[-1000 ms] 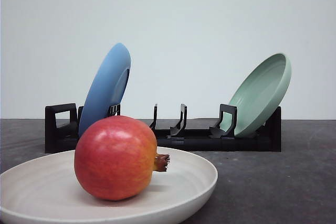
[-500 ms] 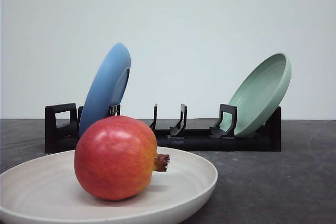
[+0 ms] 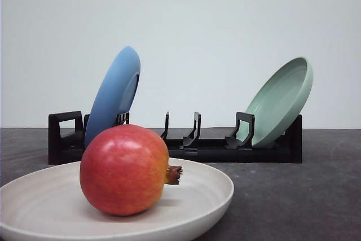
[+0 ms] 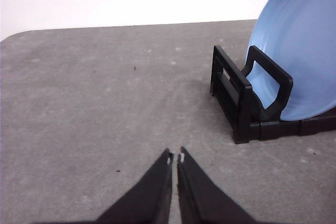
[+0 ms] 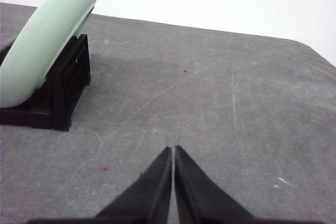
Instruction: Place pomegranate in white plate
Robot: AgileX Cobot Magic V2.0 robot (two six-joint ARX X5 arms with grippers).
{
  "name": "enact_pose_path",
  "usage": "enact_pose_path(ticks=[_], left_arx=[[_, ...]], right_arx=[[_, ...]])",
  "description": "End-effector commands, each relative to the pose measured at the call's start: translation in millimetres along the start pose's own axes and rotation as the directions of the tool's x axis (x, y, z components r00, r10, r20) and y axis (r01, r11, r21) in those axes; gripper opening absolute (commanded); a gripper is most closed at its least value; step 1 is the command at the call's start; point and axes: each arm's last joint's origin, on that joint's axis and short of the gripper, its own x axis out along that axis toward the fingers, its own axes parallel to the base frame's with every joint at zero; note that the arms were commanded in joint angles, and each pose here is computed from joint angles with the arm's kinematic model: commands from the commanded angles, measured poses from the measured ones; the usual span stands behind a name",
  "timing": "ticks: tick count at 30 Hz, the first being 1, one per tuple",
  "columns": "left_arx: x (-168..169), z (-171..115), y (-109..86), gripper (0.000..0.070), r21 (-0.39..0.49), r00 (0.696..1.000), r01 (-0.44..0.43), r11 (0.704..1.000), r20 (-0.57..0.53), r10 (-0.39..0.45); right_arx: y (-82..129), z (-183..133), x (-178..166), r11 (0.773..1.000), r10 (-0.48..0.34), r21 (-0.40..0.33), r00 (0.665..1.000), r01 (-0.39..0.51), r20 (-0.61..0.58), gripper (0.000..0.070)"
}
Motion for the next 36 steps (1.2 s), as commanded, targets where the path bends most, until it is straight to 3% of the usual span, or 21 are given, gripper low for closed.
enact_pose_path(ticks=[1,36], left_arx=[[1.1,-3.9,0.1,0.0,0.008,1.0,-0.005,1.0,-0.011,0.005],[1.1,-3.9,0.1,0.0,0.008,1.0,-0.004,1.0,-0.011,0.004]], right_arx=[[0.1,-0.7,0.5,1.0,0.0,0.017,1.0,0.0,0.006,0.0002],[0.0,-0.7,0.5,1.0,-0.001,0.017,1.0,0.001,0.006,0.0001]])
